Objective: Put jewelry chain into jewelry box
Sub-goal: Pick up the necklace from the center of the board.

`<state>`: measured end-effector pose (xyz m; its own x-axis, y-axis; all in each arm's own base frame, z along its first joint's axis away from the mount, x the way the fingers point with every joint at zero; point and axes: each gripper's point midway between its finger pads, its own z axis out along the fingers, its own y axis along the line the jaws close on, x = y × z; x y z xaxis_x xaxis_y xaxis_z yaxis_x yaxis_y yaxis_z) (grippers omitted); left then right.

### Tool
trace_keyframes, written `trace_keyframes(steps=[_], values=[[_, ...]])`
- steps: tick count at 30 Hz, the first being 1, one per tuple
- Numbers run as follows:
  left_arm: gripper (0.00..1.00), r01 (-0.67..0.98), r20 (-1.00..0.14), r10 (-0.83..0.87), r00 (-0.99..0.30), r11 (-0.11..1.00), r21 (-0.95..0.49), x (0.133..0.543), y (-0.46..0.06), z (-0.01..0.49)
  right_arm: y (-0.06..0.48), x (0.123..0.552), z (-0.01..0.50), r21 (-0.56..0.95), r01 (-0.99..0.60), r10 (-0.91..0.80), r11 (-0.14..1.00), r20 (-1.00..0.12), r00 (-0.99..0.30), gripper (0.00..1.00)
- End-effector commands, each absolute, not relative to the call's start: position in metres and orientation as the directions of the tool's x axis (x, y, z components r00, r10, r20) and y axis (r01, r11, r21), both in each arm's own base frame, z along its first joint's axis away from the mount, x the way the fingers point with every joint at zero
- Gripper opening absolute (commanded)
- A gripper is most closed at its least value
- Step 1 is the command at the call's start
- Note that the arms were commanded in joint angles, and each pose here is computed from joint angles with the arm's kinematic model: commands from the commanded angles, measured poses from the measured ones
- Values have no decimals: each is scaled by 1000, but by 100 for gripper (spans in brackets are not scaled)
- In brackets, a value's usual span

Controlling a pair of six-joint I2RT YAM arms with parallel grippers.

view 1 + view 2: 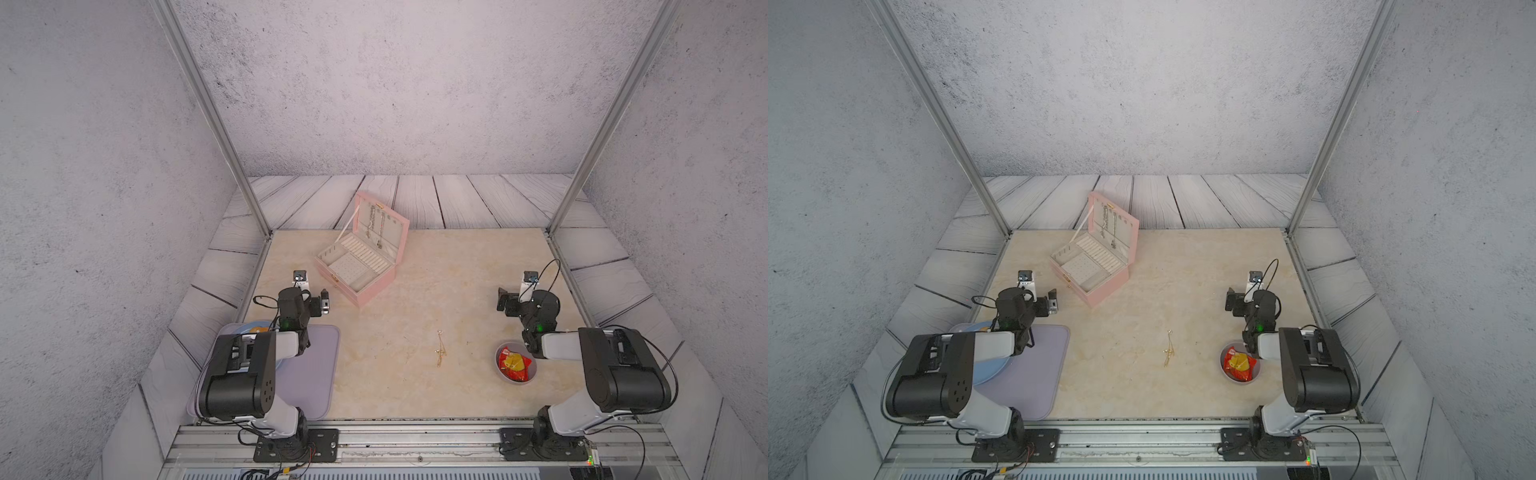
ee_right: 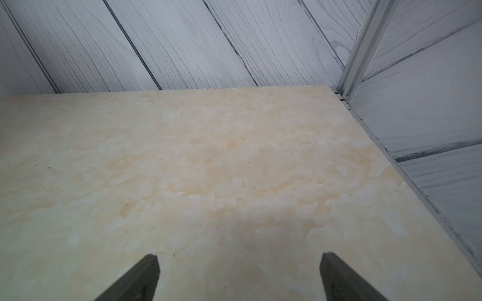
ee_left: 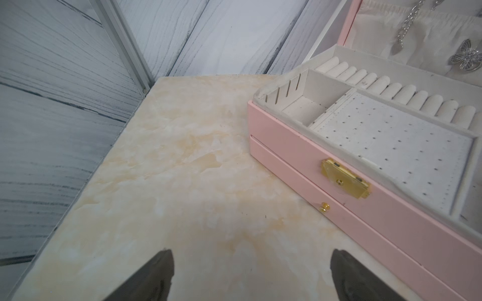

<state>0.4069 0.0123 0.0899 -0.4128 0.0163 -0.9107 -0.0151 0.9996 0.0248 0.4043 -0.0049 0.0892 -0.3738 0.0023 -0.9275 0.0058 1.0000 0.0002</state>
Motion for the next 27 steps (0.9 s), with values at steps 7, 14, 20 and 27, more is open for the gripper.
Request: trace_keyframes(steps=[7, 14, 20, 27], values=[[99, -23, -919, -6, -395, 1000, 3, 408, 16, 97, -3, 405, 89, -2, -8, -5, 1000, -930, -368, 99], [99, -31, -919, -10, -394, 1000, 2, 408, 17, 99, -1, 403, 94, -2, -20, -9, 1000, -933, -360, 99], [99, 16, -930, 10, -367, 1000, 5, 403, 9, 116, -1, 392, 118, -9, -18, -14, 1000, -951, -308, 99], [99, 82, -965, 19, -263, 997, -3, 369, -15, 178, 19, 364, 176, 267, 32, 257, 963, -875, -410, 91]])
